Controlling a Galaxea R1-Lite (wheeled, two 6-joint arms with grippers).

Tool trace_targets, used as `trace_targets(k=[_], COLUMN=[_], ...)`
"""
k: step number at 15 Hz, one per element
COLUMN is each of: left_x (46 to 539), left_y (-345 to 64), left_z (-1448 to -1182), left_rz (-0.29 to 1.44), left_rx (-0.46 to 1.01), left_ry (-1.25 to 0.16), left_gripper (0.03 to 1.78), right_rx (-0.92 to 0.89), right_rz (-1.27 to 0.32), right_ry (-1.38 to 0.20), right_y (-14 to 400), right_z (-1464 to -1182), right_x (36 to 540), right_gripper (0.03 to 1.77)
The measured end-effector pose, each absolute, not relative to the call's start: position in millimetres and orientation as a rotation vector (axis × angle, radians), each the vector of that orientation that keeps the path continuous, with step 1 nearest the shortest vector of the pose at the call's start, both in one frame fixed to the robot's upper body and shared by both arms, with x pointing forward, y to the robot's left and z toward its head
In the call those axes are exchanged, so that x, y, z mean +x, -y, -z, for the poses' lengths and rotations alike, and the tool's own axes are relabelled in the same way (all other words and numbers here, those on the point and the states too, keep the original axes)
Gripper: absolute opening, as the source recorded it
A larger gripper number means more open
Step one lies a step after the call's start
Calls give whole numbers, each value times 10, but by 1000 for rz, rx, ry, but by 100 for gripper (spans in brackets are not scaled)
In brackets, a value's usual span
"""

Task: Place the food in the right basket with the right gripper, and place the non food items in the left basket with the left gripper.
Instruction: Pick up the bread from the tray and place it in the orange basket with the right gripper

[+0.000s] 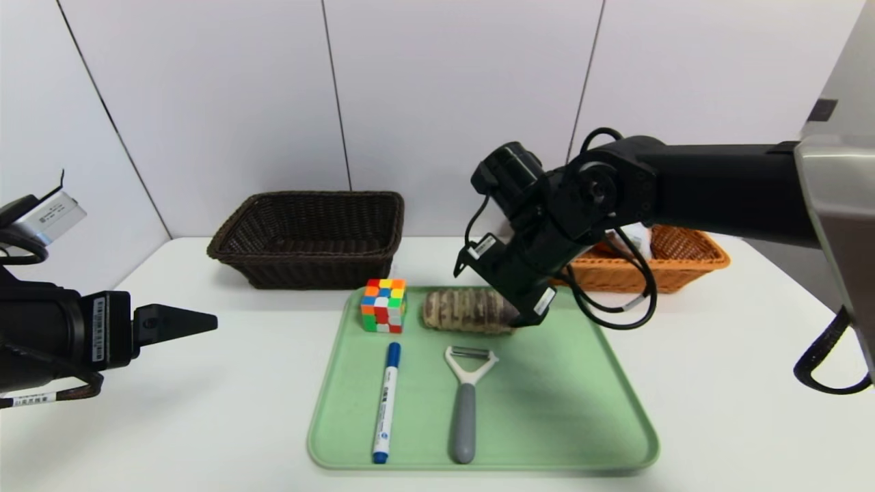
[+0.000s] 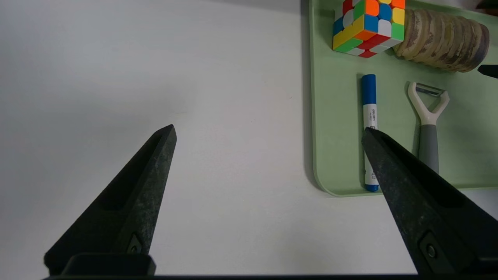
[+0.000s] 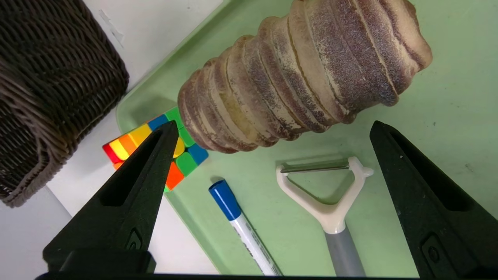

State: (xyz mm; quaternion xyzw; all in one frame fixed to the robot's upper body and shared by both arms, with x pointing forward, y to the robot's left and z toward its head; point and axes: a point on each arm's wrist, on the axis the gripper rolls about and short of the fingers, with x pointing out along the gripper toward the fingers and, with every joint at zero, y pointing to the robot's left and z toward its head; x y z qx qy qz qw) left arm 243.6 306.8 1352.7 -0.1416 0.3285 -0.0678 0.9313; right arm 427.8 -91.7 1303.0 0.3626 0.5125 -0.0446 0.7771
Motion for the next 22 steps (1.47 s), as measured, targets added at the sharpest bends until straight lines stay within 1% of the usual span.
trace_targets(k=[7, 15, 22], left_x=[2459, 2513, 2555], left_y=[-3064, -3054, -3049], left_z=[-13513, -13477, -13446], left_rz=[137, 133, 129], left_rx=[-291, -299, -299], left_ry=[-680, -702, -718], left_gripper=[169, 169, 169], right_rx=[753, 741, 732], right_rz=[147, 165, 167], right_ry=[-1119, -1128, -1135], right_y=[877, 892, 883], right_z=[-12822, -12729, -12702], right_x=[4368, 4425, 4428], right_gripper=[169, 169, 169])
